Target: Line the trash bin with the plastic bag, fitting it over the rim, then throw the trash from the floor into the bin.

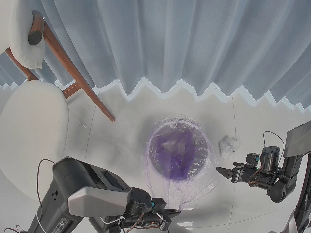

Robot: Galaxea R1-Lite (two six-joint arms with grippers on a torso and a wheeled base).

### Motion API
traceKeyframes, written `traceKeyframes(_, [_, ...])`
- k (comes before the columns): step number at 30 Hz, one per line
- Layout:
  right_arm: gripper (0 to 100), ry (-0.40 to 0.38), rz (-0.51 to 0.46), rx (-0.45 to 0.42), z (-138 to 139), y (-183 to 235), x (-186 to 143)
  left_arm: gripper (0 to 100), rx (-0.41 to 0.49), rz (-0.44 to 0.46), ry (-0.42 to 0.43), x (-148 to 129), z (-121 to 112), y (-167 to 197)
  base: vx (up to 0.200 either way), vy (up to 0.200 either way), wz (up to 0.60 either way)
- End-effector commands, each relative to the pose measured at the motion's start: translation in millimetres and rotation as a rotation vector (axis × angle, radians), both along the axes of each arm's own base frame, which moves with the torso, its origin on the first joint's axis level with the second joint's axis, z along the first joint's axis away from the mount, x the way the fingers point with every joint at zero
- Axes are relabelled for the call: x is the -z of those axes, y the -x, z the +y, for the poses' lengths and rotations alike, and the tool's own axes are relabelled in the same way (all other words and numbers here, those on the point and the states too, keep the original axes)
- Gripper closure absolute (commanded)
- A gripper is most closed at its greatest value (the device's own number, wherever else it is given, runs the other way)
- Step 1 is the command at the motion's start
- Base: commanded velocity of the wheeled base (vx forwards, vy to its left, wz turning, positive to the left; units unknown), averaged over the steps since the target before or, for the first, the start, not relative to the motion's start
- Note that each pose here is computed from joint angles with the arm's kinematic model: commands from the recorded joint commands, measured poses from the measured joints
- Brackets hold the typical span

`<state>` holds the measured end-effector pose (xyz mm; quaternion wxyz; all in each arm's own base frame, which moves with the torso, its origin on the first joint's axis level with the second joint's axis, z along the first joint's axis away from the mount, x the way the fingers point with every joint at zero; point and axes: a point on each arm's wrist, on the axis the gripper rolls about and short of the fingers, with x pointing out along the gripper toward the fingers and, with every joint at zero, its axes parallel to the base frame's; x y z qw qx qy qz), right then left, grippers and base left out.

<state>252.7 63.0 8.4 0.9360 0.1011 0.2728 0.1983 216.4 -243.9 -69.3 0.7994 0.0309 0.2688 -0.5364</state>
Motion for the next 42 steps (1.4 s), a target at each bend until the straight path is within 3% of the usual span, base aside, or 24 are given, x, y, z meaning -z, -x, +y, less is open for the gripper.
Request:
traceKeyframes(1, [0,0.017,-0.004,-0.009,3.0,-16.0,15.0,100,0.003,0.005,0.007,-1.4,-13.2,-4.2,0.000,0.000,0.00])
traceKeyframes(7, [0,0.022,-0.059,0.016,0.5,-48.2,21.7,100,0.004,0.022,0.011,-11.4,-25.3,-10.8,0.000,0.000,0.00])
traceKeyframes(12, [0,0.053,-0.133,0.106,-18.2,-80.7,19.4,100,0.013,0.025,0.006,-20.8,-34.9,-14.2,0.000,0.000,0.00])
traceKeyframes(18, [0,0.056,-0.153,0.160,-26.0,-108.9,11.4,100,0.011,0.063,-0.040,-28.2,-37.1,-15.4,0.000,0.000,0.00])
traceKeyframes(26, [0,0.074,-0.075,0.200,-28.4,-128.6,20.0,100,-0.043,0.068,-0.118,-27.1,-50.9,-21.9,0.000,0.000,0.00])
traceKeyframes(34, [0,0.061,-0.075,0.201,-27.2,-128.3,21.6,100,-0.088,0.069,-0.163,-27.8,-49.3,-24.3,0.000,0.000,0.00])
traceKeyframes(35, [0,0.037,-0.083,0.209,-25.9,-129.4,19.4,0,-0.107,0.061,-0.170,-27.4,-48.6,-25.8,0.000,0.000,0.00])
traceKeyframes(42, [0,-0.075,-0.093,0.197,-15.8,-118.5,1.5,0,-0.100,0.049,-0.138,-36.8,-43.9,-20.7,0.000,0.000,0.00])
